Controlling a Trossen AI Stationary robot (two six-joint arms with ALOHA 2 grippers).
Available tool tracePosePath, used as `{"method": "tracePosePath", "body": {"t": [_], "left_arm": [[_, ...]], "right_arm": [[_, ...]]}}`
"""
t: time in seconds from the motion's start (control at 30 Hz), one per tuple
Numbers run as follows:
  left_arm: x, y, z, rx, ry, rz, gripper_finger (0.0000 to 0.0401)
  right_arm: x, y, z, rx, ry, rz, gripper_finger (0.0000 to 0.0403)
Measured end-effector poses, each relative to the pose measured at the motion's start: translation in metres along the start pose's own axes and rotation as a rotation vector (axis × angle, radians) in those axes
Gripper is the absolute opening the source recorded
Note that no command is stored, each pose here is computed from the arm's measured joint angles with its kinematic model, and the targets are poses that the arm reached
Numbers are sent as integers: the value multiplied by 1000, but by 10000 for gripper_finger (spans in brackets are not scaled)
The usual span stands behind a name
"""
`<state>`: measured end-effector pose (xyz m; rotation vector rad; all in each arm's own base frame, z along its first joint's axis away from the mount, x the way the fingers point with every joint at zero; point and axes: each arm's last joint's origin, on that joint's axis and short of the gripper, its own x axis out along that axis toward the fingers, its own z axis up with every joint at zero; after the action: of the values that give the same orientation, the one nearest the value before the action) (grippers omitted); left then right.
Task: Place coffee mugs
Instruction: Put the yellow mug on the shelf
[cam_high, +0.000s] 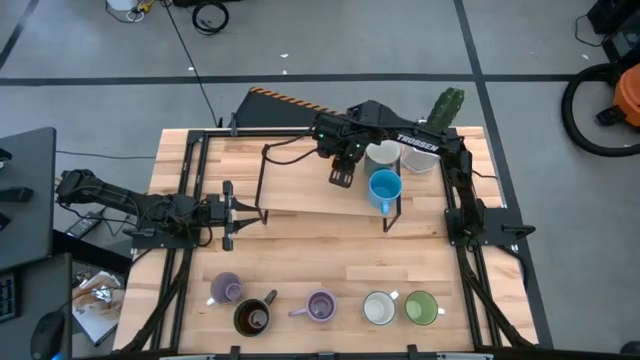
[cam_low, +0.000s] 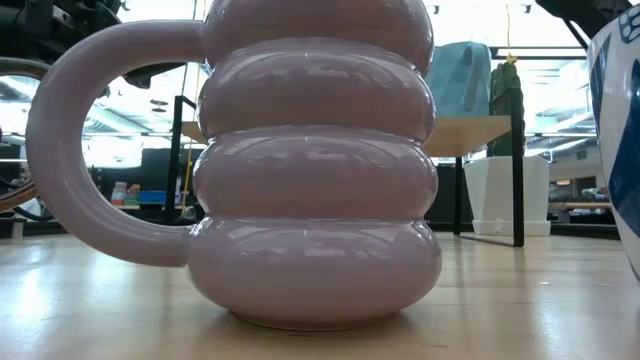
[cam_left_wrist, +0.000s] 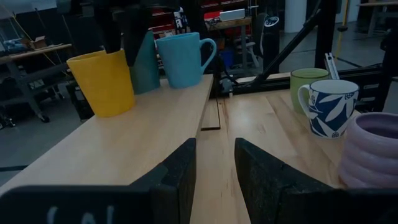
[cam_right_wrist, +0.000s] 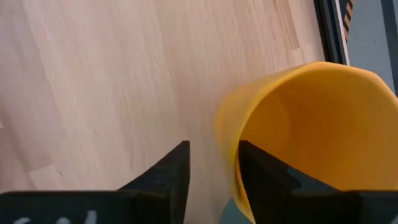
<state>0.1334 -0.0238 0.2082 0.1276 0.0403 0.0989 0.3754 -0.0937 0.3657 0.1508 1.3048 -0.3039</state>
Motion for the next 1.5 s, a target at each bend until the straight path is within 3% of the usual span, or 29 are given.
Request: {"method": "tracePosePath", "body": {"t": [0.47,0.9,1.0,1.17,1.5], "left_arm": [[0,0,0,0,0,0,116],[0,0,0,1,0,0,116],[0,0,2,1,-18,3,116],[0,1,5,-11,-50,7,116],[1,0,1,-33,-16,1,116]], "right_arm": [[-25,-2,-10,-7,-60,-37,165],[-68,26,-33,-93,-184,-105,165],[-69,28,-26,-125,-257,-158,165],[-64,28,-11,-159,-336,-115,165],[-61,0,-5,-139,-352,-116,165]]}}
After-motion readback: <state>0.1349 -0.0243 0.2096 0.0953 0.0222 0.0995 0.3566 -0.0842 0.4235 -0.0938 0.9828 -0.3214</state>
